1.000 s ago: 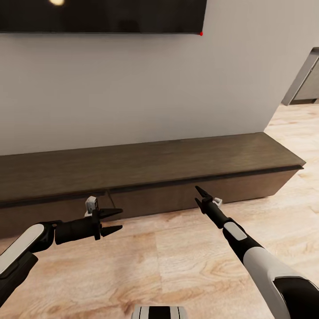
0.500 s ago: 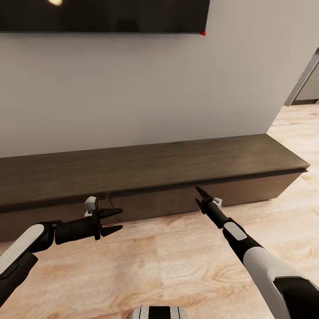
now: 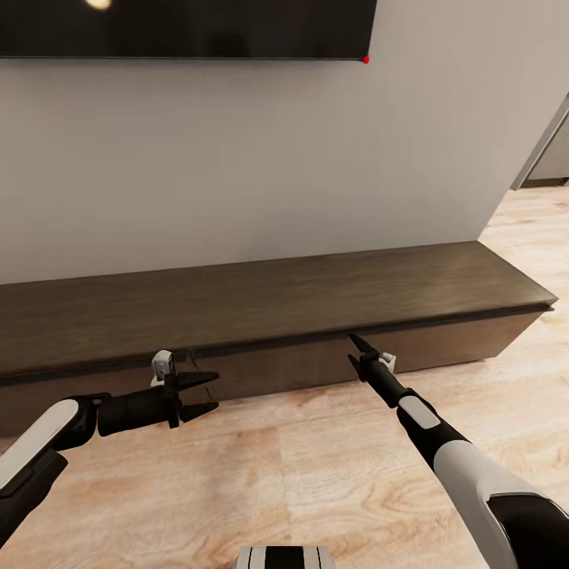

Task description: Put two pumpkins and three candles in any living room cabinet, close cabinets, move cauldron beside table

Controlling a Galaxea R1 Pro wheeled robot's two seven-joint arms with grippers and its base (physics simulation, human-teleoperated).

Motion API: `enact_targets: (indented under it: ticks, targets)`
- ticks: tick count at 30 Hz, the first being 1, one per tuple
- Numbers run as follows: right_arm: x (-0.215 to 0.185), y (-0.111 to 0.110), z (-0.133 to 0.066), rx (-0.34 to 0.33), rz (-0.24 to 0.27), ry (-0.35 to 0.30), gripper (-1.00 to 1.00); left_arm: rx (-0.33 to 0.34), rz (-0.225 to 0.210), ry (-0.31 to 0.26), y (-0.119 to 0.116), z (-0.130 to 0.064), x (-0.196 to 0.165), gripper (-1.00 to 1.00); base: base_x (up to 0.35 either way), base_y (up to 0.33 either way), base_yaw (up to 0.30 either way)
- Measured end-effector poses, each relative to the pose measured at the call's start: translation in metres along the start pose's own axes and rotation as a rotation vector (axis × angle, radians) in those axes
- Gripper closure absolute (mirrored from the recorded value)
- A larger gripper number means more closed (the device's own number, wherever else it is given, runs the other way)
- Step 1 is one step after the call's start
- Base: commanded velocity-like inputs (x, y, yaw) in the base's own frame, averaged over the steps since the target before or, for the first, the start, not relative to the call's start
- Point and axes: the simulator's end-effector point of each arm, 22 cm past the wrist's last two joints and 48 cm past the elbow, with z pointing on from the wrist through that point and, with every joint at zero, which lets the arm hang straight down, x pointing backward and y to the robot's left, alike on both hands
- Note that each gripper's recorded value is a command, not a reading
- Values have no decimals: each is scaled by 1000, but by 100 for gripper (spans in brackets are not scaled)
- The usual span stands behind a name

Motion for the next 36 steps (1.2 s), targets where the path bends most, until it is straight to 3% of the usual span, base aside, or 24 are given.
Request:
enact_targets:
  ticks: [20, 27, 36]
  targets:
    - [-1, 0, 0, 0, -2, -6, -100, 0, -1, 0, 0, 0, 0, -100, 49, 0, 0]
    - [2, -20, 0, 26, 9, -2, -100, -9, -28, 5, 15, 3, -1, -100, 0, 0, 0]
    - [2, -21, 0, 26, 9, -2, -100, -8, -29, 5, 15, 3, -1, -100, 1, 0, 0]
